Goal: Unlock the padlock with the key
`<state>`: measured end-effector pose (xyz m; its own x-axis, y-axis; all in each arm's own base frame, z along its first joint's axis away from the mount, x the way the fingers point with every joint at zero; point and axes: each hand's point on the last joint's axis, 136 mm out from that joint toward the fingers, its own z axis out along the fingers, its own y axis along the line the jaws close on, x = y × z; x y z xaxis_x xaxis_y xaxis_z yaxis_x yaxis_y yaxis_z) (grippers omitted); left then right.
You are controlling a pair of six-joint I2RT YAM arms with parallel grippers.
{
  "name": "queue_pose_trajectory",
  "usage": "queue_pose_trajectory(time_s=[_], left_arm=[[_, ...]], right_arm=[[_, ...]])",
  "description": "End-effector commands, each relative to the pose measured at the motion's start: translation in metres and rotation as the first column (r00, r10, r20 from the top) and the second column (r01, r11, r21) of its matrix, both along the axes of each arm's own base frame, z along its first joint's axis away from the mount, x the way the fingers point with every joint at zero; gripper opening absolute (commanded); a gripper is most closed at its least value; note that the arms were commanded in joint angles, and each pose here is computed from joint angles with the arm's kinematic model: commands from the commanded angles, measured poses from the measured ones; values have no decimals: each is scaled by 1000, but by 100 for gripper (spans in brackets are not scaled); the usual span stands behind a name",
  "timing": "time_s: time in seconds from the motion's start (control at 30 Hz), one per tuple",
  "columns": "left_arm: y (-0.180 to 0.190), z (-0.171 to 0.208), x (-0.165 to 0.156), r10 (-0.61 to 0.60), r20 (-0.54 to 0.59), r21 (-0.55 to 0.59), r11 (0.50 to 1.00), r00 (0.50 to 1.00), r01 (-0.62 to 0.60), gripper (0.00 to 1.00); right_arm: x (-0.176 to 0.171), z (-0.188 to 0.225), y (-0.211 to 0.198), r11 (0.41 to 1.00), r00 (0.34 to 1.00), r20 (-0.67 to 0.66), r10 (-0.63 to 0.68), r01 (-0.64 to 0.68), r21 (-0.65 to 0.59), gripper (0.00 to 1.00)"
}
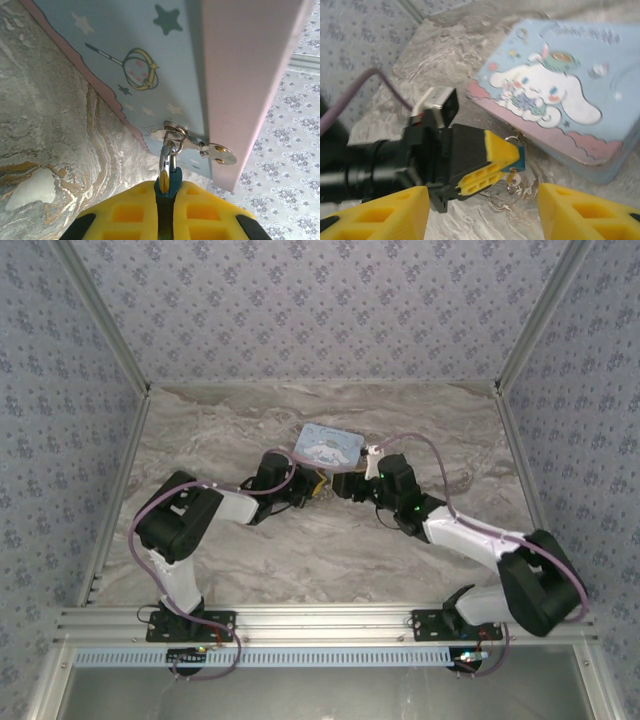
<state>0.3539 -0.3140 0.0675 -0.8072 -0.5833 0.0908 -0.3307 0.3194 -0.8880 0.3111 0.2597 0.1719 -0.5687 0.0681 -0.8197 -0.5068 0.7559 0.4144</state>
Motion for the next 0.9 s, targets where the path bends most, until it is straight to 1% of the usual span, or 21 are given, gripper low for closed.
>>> queue_pose_trajectory(time_s=[0.0, 0.07, 0.13, 0.27, 0.37, 0.5, 0.57, 0.7, 0.87], left_arm=[[-6, 28, 4, -8, 35, -38, 999, 999, 9, 0], [-7, 29, 4, -6, 21, -50, 999, 1000, 7, 0], [-8, 30, 3, -6, 10, -61, 998, 1000, 6, 0], [-10, 32, 2, -3, -30, -87, 996, 1000, 0, 0], [-14, 34, 1, -10, -63, -108, 994, 998, 4, 0], [-17, 41, 0, -16, -76, -129, 992, 997, 7, 0], [-16, 41, -1, -15, -88, -126, 992, 996, 3, 0], [-18, 42, -4, -17, -93, -131, 991, 996, 4, 0], [-19, 40, -6, -18, -101, -129, 992, 995, 5, 0]], right_arm=[[-14, -3, -13, 929, 961, 231, 151, -58, -365, 62], [-22, 2, -17, 874, 921, 307, 240, -68, -480, 63], [-29, 3, -18, 819, 872, 358, 333, -80, -568, 64], [-35, 0, -20, 719, 795, 396, 460, -71, -692, 65], [-31, -9, -18, 651, 768, 392, 507, -44, -757, 65], [-21, -32, -12, 541, 747, 357, 561, -4, -841, 65], [-14, -40, -7, 517, 739, 349, 576, 2, -856, 65], [-6, -46, 8, 531, 727, 360, 585, -7, -848, 64], [7, -53, 15, 541, 735, 375, 565, 13, -841, 63]])
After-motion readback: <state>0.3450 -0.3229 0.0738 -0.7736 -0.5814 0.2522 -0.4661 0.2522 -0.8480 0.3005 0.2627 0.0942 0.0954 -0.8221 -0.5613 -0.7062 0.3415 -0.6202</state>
